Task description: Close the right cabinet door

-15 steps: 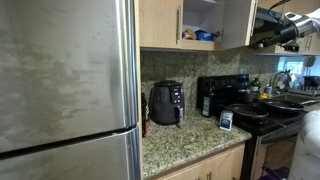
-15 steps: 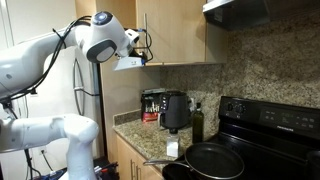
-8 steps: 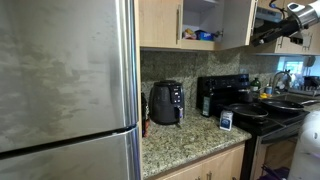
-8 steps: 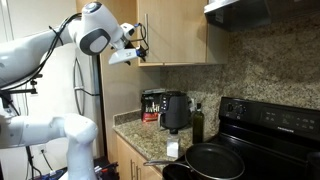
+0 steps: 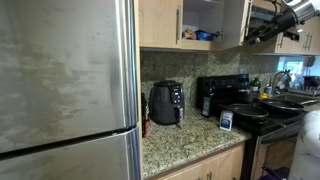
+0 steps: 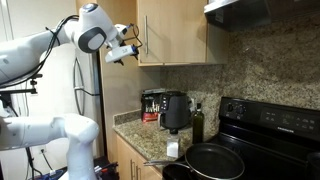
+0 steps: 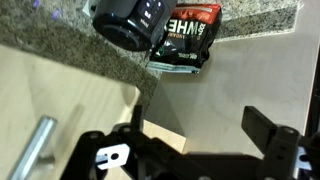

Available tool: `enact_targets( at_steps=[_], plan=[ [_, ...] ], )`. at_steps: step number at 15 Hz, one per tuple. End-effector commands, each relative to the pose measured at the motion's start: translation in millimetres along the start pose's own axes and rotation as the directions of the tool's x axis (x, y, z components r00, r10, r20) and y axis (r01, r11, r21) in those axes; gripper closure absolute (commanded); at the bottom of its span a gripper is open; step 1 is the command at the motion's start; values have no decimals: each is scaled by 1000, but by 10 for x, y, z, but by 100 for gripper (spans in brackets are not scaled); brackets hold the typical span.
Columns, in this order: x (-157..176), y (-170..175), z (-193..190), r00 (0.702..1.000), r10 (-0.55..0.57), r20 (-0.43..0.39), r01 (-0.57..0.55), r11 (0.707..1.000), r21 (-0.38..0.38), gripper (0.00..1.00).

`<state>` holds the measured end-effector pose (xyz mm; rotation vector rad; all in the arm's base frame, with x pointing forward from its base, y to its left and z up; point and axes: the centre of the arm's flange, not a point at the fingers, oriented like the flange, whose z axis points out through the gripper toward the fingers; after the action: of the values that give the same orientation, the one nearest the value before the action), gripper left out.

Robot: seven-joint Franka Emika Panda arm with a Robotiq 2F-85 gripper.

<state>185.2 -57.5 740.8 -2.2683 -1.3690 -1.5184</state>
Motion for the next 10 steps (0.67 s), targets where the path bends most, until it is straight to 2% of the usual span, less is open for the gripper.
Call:
enact_targets(
  at_steps=[1, 3, 4, 6, 7, 9, 10],
  plan=[
    [746, -363, 8, 987, -139, -79, 130, 986, -106, 0],
    [1127, -452, -33, 983, -158, -91, 134, 966, -220, 0],
    [1238, -525, -52, 981, -168, -98, 139, 959, -247, 0],
    [1240, -779, -39, 970, -234, -60, 210, 939, -271, 0],
    [1177, -717, -75, 976, -197, -93, 171, 957, -232, 0],
    [1232, -799, -55, 972, -224, -74, 200, 949, -245, 0],
    [1144, -797, -115, 973, -218, -71, 186, 932, -312, 0]
  ],
)
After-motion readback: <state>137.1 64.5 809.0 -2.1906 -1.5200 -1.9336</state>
